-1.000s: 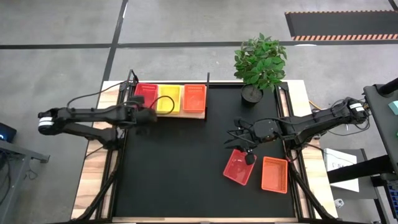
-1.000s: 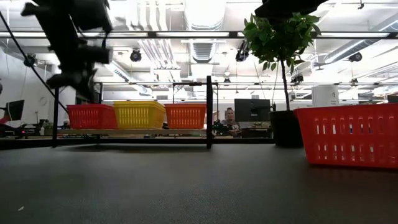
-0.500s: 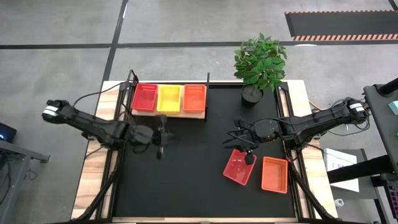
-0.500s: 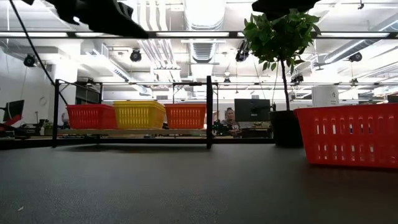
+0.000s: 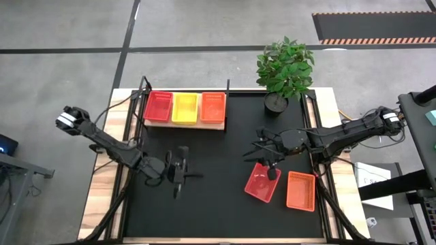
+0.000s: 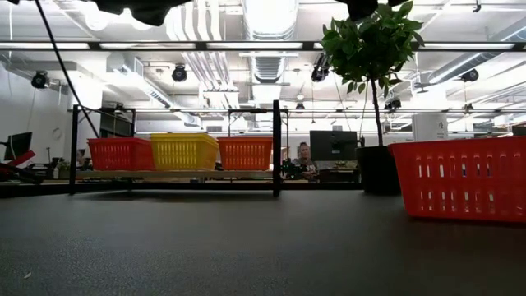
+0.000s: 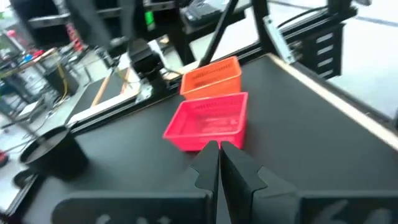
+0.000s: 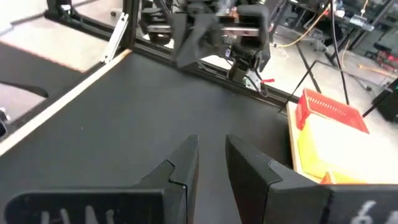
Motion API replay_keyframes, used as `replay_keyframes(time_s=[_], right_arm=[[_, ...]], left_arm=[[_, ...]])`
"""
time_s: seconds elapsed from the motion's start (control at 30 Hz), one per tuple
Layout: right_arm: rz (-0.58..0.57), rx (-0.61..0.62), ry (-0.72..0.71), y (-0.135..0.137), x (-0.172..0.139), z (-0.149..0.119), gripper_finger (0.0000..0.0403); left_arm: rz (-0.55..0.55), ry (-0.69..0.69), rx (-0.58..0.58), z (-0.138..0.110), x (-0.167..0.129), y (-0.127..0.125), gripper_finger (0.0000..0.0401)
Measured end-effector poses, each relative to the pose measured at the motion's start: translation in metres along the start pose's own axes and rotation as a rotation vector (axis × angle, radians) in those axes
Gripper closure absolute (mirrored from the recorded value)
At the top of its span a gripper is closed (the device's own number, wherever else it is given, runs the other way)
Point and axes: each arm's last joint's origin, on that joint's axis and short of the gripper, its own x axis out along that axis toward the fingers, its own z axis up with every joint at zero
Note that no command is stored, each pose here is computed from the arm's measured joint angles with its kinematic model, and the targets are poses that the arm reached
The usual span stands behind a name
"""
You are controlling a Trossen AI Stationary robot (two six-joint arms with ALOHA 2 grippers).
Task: Stack baskets on shelf by color
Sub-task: Stack the red bin on top of the other red bins on the shelf
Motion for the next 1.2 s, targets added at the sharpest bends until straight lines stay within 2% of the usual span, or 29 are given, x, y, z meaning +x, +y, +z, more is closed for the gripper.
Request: replay_keyframes(time_s=[0.2, 0.43, 0.73, 1.07, 1.2], right_arm=[[0.016, 0.052, -0.006, 0.004, 0.000, 0.001, 0.0330], [0.085, 0.069, -0.041, 0.023, -0.002, 0.008, 0.0330], [0.164, 0.087, -0.091, 0.046, 0.000, 0.016, 0.0330], [0.205, 0.144, 0.050, 0.062, 0.031, 0.004, 0.0330], [0.212, 0.207, 0.138, 0.062, 0.035, 0.006, 0.0330]], left_arm=[[-0.014, -0.038, -0.008, -0.005, 0.015, -0.015, 0.0401], [-0.001, -0.079, 0.003, -0.014, 0.035, -0.026, 0.0401], [0.001, -0.098, -0.008, -0.016, 0.039, -0.028, 0.0401], [0.005, -0.115, -0.019, -0.012, 0.035, -0.026, 0.0401], [0.005, -0.115, -0.019, -0.012, 0.035, -0.026, 0.0401]])
